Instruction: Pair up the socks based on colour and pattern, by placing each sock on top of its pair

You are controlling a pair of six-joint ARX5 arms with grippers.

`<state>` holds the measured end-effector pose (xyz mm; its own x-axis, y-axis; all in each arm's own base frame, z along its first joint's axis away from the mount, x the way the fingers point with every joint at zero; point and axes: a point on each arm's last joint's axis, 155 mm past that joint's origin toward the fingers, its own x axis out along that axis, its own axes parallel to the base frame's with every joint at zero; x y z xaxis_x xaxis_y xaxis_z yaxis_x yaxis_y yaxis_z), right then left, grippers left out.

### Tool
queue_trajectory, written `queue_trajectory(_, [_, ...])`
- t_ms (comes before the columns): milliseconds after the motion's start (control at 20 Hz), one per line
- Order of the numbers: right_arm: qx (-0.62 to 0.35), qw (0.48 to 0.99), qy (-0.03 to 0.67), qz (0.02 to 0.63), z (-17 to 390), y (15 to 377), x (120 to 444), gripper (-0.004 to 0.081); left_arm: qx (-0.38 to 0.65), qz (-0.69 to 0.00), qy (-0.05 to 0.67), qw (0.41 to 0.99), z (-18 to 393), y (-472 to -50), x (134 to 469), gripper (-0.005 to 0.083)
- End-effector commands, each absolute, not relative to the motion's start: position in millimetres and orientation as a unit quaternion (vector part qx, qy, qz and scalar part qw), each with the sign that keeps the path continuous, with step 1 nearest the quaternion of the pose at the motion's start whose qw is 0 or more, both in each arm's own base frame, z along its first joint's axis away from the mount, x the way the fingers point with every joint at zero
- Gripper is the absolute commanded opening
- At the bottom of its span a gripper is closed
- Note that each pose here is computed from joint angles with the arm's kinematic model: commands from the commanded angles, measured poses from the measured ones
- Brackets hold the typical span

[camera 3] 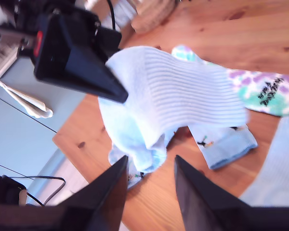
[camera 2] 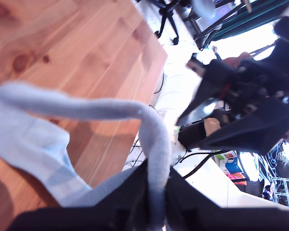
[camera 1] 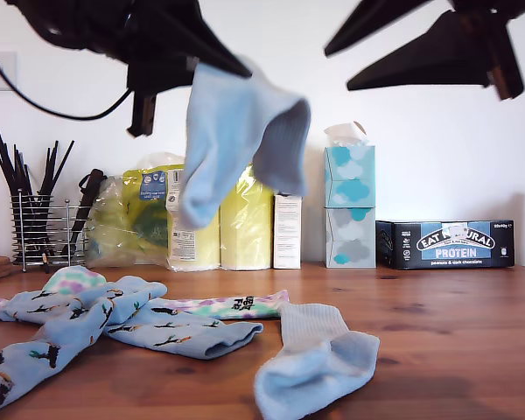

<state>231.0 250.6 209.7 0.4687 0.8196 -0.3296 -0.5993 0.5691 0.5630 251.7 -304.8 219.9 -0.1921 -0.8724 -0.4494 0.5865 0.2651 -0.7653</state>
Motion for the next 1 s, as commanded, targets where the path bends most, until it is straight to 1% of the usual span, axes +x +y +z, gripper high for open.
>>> queue_trajectory(0, [0.211,0.825,0.299,0.431,211,259,233,0.0318,-0.142,-0.605,0.484,0.615,234,-308,245,-0.0024])
queue_trajectory(250, [0.249,0.817,0.296,0.428,211,272,251,0.0317,-0.151,-0.639,0.477,0.584,247,-318,226,-0.0024])
queue_trajectory(400, [0.256,0.813,0.285,0.439,219,275,252,0.0305,-0.148,-0.64,0.478,0.583,246,-320,224,-0.0024])
queue_trajectory(450, [0.256,0.813,0.28,0.441,222,276,252,0.0265,-0.145,-0.636,0.479,0.587,244,-319,225,-0.0024])
queue_trajectory(550, [0.257,0.811,0.274,0.448,227,277,251,0.0114,-0.127,-0.618,0.482,0.607,235,-317,232,-0.0024])
queue_trajectory(650, [0.257,0.802,0.263,0.471,236,281,246,-0.0018,-0.11,-0.598,0.486,0.627,226,-314,240,-0.0024])
queue_trajectory(850, [0.257,0.797,0.257,0.482,244,284,244,-0.0013,-0.087,-0.568,0.493,0.653,213,-309,251,-0.0024])
queue_trajectory(900, [0.256,0.797,0.263,0.48,241,283,244,-0.0013,-0.081,-0.56,0.495,0.659,210,-307,253,-0.0002])
queue_trajectory(950, [0.255,0.797,0.28,0.471,233,281,244,-0.0013,-0.075,-0.553,0.495,0.666,207,-305,256,0.007])
